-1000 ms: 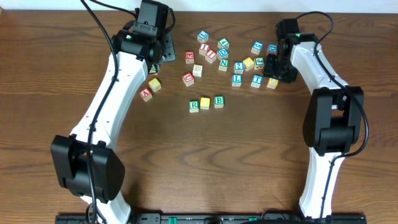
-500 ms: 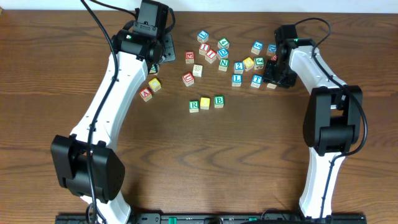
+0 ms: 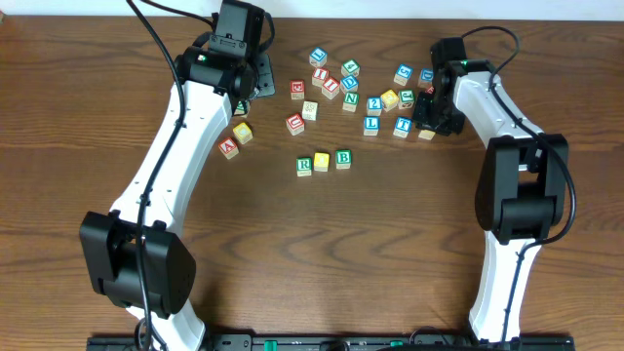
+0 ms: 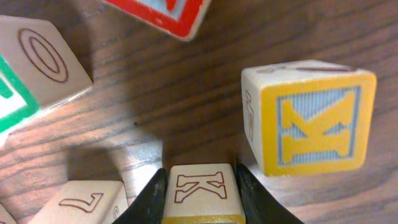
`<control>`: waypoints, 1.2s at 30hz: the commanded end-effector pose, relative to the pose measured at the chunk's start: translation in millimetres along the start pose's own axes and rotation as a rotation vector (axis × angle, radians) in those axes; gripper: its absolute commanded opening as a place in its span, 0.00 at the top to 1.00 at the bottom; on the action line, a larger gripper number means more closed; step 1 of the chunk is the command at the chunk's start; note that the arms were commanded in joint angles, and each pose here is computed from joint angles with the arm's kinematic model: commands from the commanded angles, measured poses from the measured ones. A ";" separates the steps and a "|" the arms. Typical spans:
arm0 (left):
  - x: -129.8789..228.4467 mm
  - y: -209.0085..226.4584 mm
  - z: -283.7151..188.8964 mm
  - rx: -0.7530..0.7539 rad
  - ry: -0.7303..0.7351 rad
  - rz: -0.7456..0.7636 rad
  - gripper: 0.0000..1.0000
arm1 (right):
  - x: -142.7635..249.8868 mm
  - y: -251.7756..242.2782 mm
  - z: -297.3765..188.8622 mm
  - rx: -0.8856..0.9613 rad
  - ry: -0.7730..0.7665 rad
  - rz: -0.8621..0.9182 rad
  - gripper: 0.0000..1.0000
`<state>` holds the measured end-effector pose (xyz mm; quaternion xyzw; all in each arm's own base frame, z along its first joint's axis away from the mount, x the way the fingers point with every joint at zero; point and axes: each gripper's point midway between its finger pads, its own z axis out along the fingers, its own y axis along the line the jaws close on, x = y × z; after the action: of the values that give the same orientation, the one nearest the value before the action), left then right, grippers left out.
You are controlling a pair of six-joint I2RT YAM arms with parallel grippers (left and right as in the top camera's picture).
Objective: Spell out ROBOT
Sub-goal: 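Lower the right gripper and grasp the yellow O block, then carry the yellow O block and place it right of the B block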
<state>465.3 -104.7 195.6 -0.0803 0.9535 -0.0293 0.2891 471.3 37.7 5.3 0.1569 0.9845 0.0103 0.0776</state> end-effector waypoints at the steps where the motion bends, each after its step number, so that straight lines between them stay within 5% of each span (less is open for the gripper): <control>1: 2.8 5.9 5.5 -0.025 0.010 0.019 0.55 | -1.8 1.4 -20.0 -0.011 -0.023 -0.007 0.77; 11: -0.3 5.0 5.6 -0.020 -0.002 0.017 0.54 | 21.2 42.2 -66.1 -0.171 0.007 -0.117 0.81; 36: -0.5 4.9 5.6 -0.020 -0.003 0.017 0.55 | 106.1 123.1 -38.4 -0.059 0.005 -0.399 0.77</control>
<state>468.2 -105.5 197.6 -0.0809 0.9513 -0.0319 0.2958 407.1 191.7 38.3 -0.0466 0.9951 0.0361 0.0797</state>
